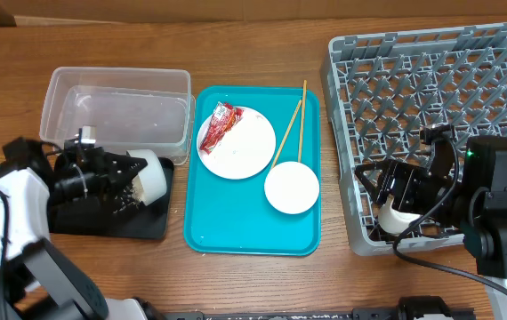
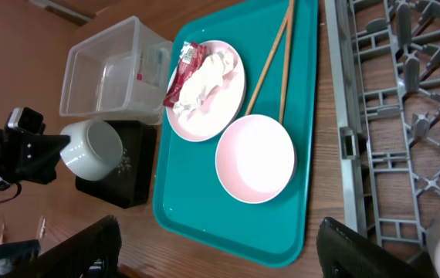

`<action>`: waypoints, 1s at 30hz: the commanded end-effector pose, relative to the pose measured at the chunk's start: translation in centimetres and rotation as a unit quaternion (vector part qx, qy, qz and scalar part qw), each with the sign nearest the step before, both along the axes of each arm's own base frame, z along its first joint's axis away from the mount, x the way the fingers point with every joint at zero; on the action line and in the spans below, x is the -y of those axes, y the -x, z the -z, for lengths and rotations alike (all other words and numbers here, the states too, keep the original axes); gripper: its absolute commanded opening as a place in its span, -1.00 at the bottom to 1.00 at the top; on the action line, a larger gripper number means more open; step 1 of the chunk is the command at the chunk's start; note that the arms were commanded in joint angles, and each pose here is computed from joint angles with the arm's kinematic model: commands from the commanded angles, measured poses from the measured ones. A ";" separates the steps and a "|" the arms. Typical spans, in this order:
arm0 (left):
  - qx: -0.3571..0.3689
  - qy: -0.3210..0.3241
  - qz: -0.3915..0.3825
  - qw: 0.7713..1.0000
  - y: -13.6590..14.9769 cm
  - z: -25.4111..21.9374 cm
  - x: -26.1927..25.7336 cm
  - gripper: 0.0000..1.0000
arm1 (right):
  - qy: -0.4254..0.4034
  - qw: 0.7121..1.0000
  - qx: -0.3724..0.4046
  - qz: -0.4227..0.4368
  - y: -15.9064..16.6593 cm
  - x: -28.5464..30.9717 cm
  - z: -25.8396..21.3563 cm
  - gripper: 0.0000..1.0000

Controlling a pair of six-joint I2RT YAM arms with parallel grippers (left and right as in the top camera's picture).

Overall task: Sort waste into correct bins and load items into the dishwasher
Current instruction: 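Tip the rice bowl over the black tray with the left gripper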

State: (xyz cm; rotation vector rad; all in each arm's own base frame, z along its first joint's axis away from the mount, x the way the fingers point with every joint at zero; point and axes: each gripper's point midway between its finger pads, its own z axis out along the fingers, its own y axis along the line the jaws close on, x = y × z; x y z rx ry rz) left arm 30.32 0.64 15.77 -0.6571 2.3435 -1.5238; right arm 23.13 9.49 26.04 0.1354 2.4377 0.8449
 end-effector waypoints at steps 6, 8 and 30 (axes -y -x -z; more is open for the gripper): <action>0.116 0.137 -0.055 0.982 -1.0 -2.9 -2.3 -0.92 | -0.001 1.000 0.023 -0.001 -0.2 0.0 -1.1 0.66; 0.117 0.136 -0.065 0.982 -0.9 -2.8 -3.0 -0.92 | -0.001 1.000 0.023 -0.001 -0.2 0.0 -1.1 0.67; 0.125 0.098 -0.070 0.985 0.5 -2.2 -4.1 -0.92 | -0.001 1.000 0.019 -0.002 -0.1 0.0 -1.1 0.68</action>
